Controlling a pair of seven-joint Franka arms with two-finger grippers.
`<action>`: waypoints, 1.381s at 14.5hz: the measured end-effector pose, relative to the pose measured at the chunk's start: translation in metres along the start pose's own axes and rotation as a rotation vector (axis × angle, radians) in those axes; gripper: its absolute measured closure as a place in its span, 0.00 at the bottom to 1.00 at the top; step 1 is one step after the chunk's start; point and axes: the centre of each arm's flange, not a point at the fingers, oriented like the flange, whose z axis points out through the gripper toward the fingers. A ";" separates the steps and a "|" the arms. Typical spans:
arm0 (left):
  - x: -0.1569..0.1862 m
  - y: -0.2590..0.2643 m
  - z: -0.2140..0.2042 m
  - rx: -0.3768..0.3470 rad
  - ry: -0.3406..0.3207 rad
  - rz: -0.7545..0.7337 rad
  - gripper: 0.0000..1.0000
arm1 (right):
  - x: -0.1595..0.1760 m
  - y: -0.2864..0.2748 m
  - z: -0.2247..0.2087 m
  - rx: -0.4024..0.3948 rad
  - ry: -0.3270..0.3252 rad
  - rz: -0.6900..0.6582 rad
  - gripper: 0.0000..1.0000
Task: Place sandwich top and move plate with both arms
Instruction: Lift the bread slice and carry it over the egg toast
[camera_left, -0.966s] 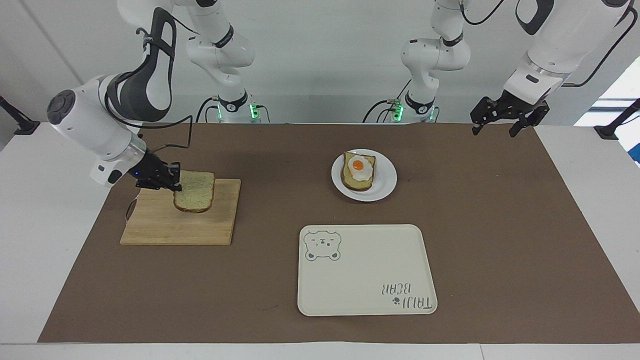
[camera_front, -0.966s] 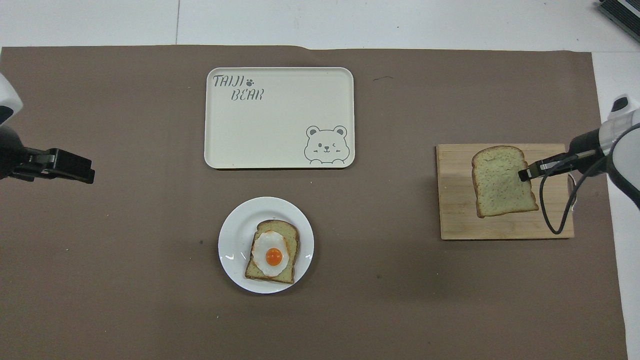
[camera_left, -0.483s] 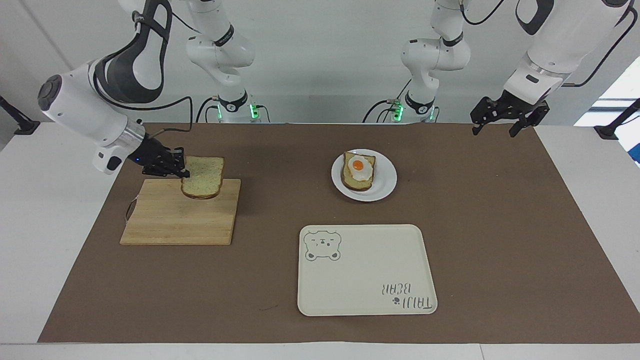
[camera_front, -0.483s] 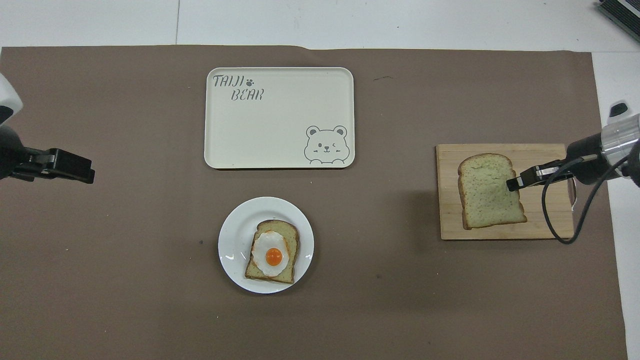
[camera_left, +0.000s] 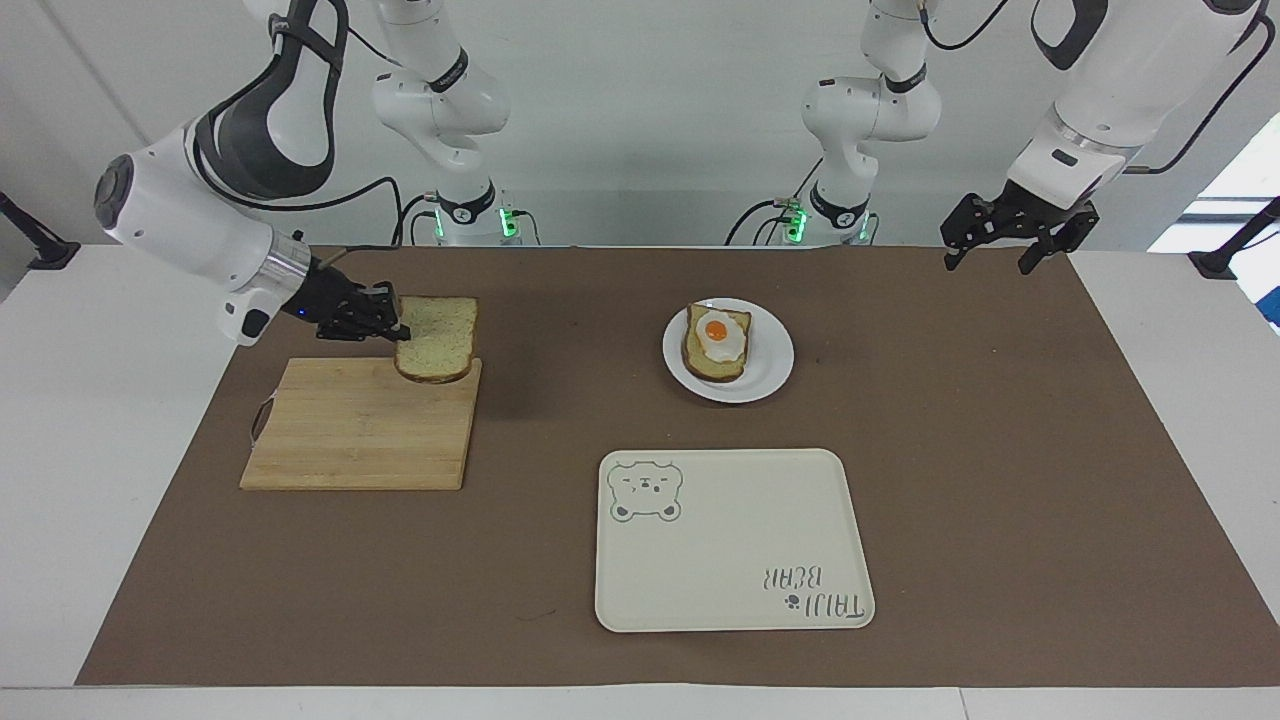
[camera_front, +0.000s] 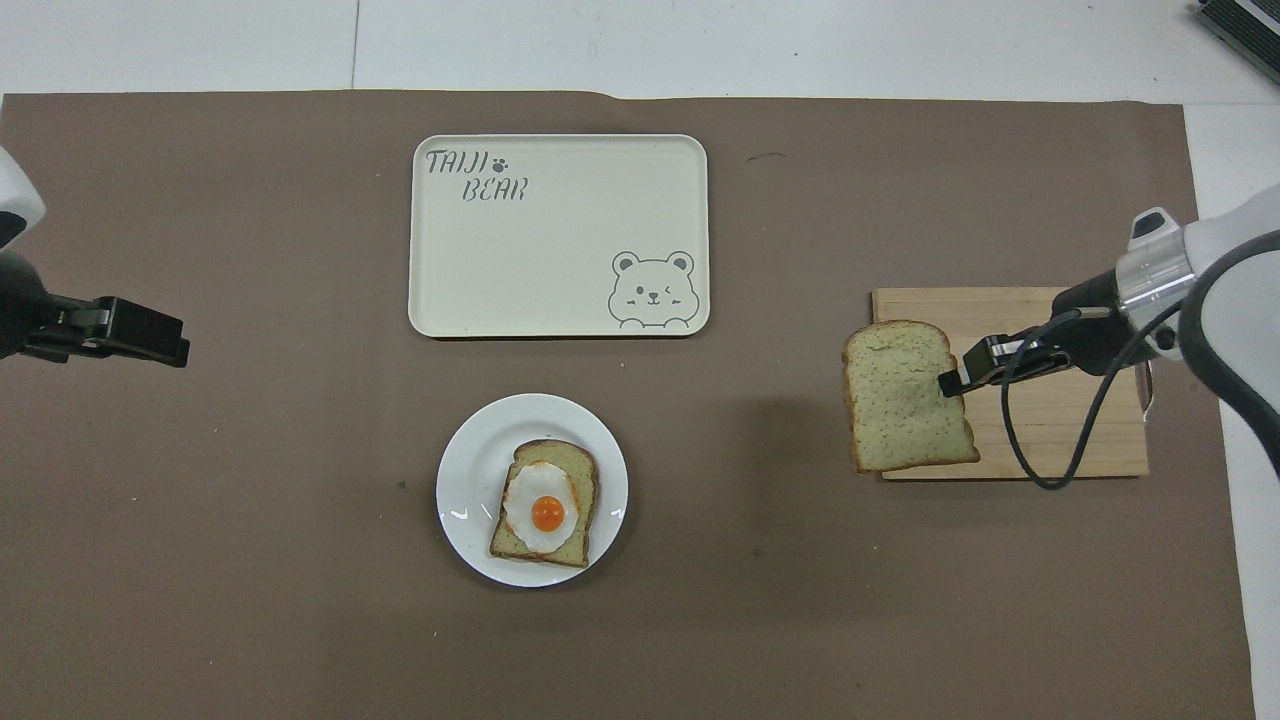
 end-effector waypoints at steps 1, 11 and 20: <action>0.000 0.000 0.000 0.000 0.000 0.000 0.00 | 0.001 -0.012 0.006 0.006 -0.009 0.007 0.93; 0.000 0.000 0.000 0.000 0.000 0.000 0.00 | 0.007 -0.116 0.061 -0.030 -0.039 0.059 0.93; 0.000 0.000 0.000 0.000 0.000 0.000 0.00 | -0.007 -0.203 0.104 -0.039 -0.038 0.045 0.93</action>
